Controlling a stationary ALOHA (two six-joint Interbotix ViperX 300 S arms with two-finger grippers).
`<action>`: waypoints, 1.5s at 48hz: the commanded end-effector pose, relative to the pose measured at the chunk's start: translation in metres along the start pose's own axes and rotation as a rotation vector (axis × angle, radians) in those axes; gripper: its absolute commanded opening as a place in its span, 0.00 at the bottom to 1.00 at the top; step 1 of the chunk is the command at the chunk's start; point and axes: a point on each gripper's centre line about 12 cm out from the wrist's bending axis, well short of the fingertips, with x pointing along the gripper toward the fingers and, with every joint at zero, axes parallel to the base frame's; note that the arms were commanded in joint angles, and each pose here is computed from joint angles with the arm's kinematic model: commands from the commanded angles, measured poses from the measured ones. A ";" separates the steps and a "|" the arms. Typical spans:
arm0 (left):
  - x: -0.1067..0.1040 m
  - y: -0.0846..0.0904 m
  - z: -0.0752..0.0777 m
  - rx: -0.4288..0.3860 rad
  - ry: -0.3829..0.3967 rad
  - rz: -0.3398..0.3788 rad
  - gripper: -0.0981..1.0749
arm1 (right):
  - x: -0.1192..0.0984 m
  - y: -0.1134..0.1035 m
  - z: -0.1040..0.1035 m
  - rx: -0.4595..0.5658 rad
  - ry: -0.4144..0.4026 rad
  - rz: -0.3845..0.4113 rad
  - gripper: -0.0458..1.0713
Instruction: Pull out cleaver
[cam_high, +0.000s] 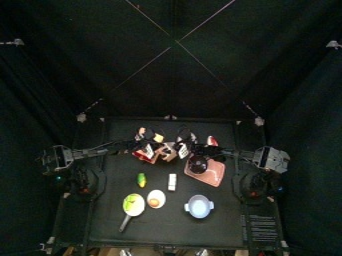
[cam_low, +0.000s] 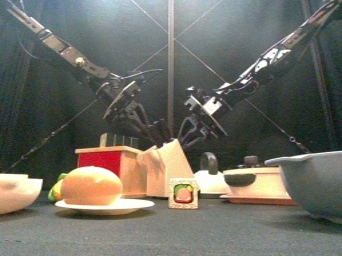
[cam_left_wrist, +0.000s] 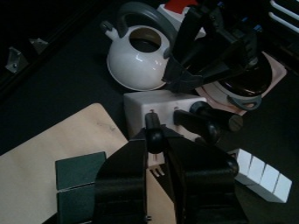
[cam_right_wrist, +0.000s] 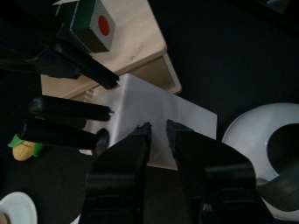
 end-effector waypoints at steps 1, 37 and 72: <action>-0.005 -0.002 0.014 0.000 -0.040 -0.005 0.44 | -0.005 0.006 0.013 0.001 -0.037 0.019 0.61; -0.044 -0.011 0.027 0.016 -0.066 -0.034 0.44 | -0.003 0.005 0.012 0.000 -0.032 0.016 0.61; -0.115 -0.015 0.035 0.065 -0.140 -0.055 0.44 | -0.003 0.004 0.011 -0.003 -0.028 0.010 0.61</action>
